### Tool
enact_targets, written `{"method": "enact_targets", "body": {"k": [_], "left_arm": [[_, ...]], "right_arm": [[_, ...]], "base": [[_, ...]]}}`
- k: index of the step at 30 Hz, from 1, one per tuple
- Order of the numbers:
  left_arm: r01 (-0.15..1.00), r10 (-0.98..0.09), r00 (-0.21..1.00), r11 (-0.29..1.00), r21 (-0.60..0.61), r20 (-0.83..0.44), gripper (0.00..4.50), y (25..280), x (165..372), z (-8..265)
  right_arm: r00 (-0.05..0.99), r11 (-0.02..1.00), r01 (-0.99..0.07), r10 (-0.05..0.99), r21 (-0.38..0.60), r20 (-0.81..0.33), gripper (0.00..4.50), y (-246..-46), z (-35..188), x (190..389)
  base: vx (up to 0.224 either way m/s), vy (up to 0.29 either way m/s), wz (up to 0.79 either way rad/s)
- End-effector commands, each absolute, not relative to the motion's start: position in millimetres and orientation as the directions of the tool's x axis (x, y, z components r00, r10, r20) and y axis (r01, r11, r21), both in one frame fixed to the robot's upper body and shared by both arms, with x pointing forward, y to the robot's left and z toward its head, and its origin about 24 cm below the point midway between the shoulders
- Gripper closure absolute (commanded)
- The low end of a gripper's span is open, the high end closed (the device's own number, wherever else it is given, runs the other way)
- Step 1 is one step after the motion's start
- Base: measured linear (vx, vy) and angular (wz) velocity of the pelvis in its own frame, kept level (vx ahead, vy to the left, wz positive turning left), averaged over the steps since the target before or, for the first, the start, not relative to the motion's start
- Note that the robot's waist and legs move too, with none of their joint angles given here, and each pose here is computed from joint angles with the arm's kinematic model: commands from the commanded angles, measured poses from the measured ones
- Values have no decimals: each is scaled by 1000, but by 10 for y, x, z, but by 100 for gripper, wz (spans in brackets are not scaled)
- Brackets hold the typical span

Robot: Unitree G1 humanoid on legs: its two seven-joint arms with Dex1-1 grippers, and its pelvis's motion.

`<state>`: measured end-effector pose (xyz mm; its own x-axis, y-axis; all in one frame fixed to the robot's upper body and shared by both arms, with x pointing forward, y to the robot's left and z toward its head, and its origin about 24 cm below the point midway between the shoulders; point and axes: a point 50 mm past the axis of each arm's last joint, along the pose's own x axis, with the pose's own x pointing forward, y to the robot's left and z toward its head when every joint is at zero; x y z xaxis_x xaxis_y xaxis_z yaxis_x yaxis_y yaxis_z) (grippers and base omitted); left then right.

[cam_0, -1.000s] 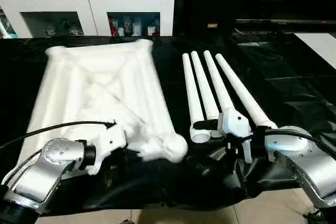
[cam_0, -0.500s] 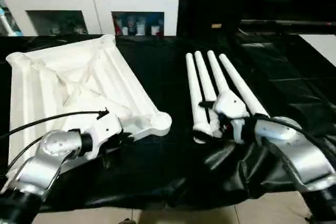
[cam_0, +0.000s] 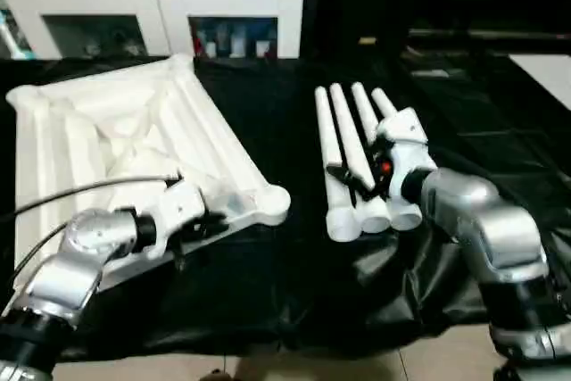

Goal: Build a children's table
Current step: Rotate table base

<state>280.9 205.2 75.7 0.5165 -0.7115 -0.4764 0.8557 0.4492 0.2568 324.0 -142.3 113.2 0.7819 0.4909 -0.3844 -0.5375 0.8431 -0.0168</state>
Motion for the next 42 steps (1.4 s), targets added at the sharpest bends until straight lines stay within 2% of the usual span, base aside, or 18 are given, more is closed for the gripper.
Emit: {"method": "enact_targets", "body": {"k": [1, 6, 13, 18, 21, 27, 32, 33, 35, 42], "left_arm": [[859, -735, 512, 428, 282, -444, 343, 2029, 2826, 944], [869, -769, 491, 402, 289, -410, 306, 1986, 2780, 1113], [902, -829, 426, 361, 236, -363, 261, 1762, 2672, 1219], [932, -860, 361, 316, 178, -361, 261, 1667, 2552, 1263], [942, -858, 336, 293, 166, -389, 261, 1658, 2518, 1273], [938, -857, 347, 308, 161, -381, 261, 1647, 2521, 1304], [931, -852, 363, 323, 168, -377, 261, 1648, 2536, 1334], [932, -852, 363, 323, 167, -378, 256, 1648, 2535, 1336], [932, -849, 363, 322, 167, -385, 256, 1653, 2529, 1335], [929, -844, 371, 332, 166, -386, 256, 1666, 2527, 1341]], "right_arm": [[785, 873, -489, 438, -4, -438, 0, -1452, 1094, 3294], [716, 865, -495, 458, 78, -527, 0, -1306, 1014, 3380], [690, 887, -453, 410, 87, -596, 0, -1170, 967, 3512], [644, 902, -418, 378, 108, -665, 0, -1087, 923, 3583], [634, 921, -385, 312, 61, -707, 0, -1080, 832, 3628], [626, 943, -326, 267, 66, -733, 0, -1074, 729, 3665], [596, 945, -298, 295, 136, -747, 0, -1038, 656, 3671], [596, 946, -296, 291, 133, -748, 28, -1037, 649, 3676], [588, 945, -296, 294, 138, -753, 28, -1036, 632, 3674], [570, 943, -281, 313, 177, -759, 97, -1033, 594, 3674]], "base": [[0, 0, 0], [0, 0, 0], [0, 0, 0], [0, 0, 0], [0, 0, 0], [0, 0, 0], [0, 0, 0], [0, 0, 0], [0, 0, 0], [0, 0, 0]]}}
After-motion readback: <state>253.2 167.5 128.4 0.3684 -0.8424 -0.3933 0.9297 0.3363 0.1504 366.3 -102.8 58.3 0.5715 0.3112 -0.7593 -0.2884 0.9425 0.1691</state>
